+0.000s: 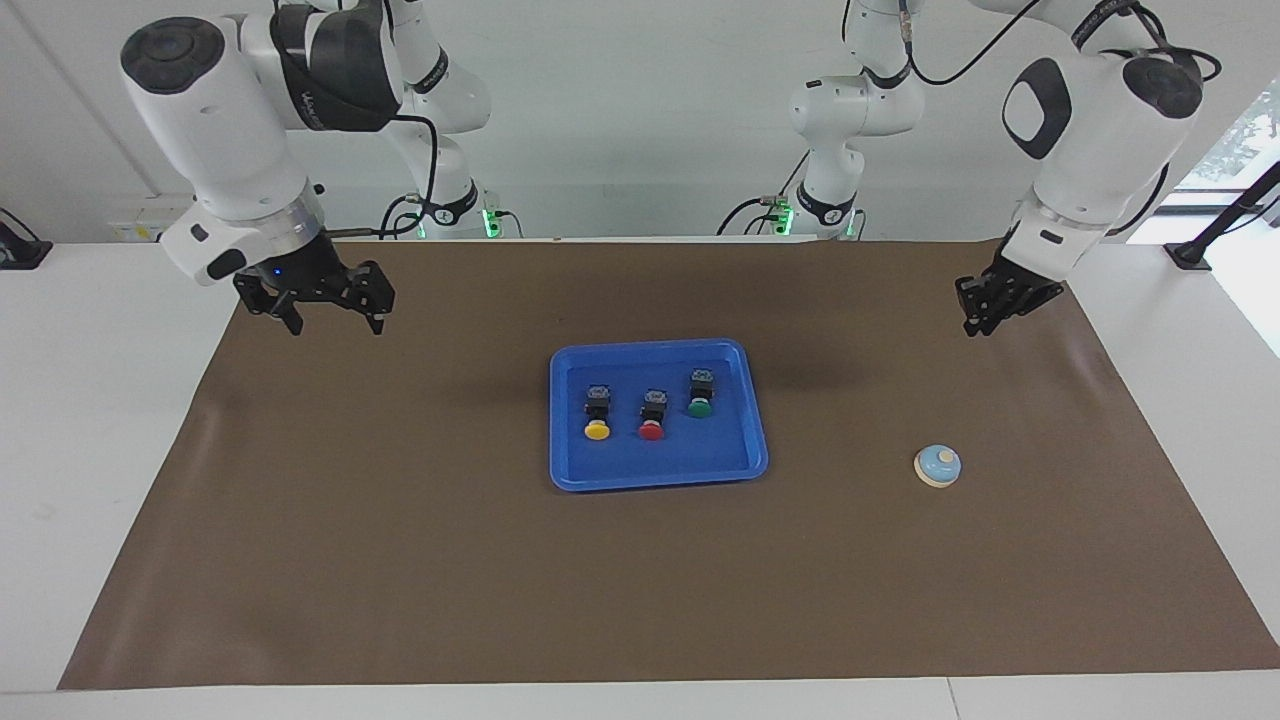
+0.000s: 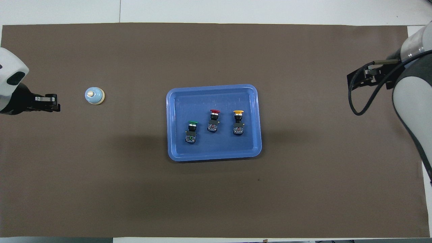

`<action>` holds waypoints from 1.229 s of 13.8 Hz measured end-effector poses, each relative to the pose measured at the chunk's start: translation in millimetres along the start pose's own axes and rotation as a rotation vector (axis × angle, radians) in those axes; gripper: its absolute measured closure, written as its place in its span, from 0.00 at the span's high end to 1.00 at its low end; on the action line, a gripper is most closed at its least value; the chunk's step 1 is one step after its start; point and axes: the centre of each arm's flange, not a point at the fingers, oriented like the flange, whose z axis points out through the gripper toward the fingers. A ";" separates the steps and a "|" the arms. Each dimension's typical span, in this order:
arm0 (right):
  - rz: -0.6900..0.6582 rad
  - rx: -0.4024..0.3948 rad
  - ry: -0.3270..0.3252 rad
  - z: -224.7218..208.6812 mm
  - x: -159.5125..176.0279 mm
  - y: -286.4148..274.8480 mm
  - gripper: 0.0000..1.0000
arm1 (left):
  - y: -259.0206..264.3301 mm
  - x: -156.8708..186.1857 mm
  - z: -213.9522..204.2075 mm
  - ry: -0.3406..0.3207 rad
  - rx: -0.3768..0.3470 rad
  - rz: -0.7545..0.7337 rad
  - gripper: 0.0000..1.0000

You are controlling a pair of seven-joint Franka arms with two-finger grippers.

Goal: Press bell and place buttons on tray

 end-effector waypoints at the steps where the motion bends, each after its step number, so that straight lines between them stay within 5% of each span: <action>1: 0.004 0.000 -0.008 -7.3 -8.0 6.8 1.00 | -0.1 12.4 20.8 -0.001 0.000 -0.001 0.01; 7: 0.026 0.000 -0.039 -22.7 -55.2 36.3 1.00 | -5.1 60.9 115.2 0.023 0.003 -0.010 0.01; 17: 0.056 0.020 -0.014 -15.9 -56.9 50.7 1.00 | -11.3 76.4 168.3 0.043 0.007 -0.015 0.01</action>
